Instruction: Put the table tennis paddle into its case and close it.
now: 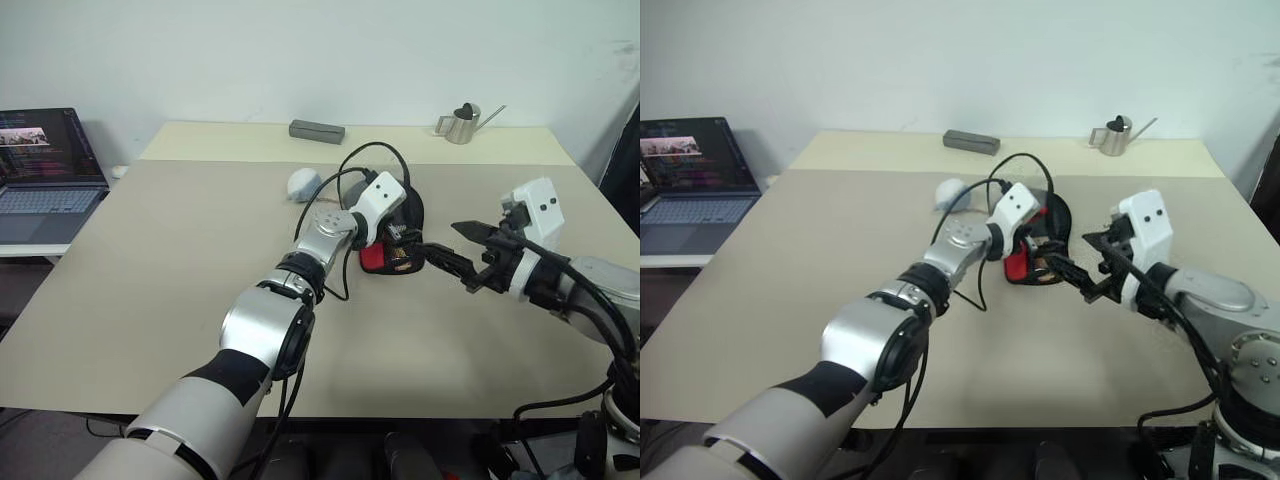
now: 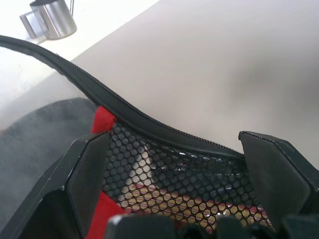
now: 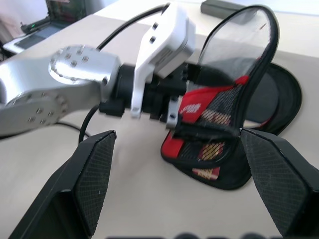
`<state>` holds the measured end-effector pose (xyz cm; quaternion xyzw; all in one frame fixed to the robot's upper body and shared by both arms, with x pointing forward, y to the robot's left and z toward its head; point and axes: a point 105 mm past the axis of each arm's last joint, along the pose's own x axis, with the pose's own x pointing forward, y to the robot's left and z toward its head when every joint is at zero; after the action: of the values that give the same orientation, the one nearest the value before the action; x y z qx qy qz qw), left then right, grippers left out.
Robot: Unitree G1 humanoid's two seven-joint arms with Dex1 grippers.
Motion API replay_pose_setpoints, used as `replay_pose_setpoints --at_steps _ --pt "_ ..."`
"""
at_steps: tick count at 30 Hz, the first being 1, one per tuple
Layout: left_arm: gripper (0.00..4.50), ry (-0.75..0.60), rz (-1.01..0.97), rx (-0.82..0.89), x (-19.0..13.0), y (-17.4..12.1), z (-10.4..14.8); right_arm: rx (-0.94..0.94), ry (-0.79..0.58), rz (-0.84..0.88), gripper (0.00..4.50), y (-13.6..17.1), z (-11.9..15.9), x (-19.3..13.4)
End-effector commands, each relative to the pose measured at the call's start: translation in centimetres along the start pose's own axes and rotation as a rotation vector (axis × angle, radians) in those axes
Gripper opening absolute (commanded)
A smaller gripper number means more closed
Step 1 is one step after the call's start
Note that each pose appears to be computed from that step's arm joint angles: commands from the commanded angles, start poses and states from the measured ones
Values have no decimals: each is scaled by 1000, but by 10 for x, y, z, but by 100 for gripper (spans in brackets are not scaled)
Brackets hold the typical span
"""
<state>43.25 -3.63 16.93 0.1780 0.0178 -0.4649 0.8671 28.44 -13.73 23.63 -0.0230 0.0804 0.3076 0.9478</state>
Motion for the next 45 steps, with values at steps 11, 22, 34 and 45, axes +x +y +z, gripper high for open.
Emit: replay_pose_setpoints --at_steps 11,22,34,45 --pt "450 -409 -197 -59 -62 41 80 7 -101 2 432 -8 23 29" --pt "450 -329 -96 -27 -140 92 40 -27 -171 132 432 7 42 83" --pt "450 -329 -134 -26 -159 90 41 -190 -50 39 432 -32 22 154" --pt "450 -287 -169 -11 -167 86 38 -212 167 -193 432 -93 -24 176"
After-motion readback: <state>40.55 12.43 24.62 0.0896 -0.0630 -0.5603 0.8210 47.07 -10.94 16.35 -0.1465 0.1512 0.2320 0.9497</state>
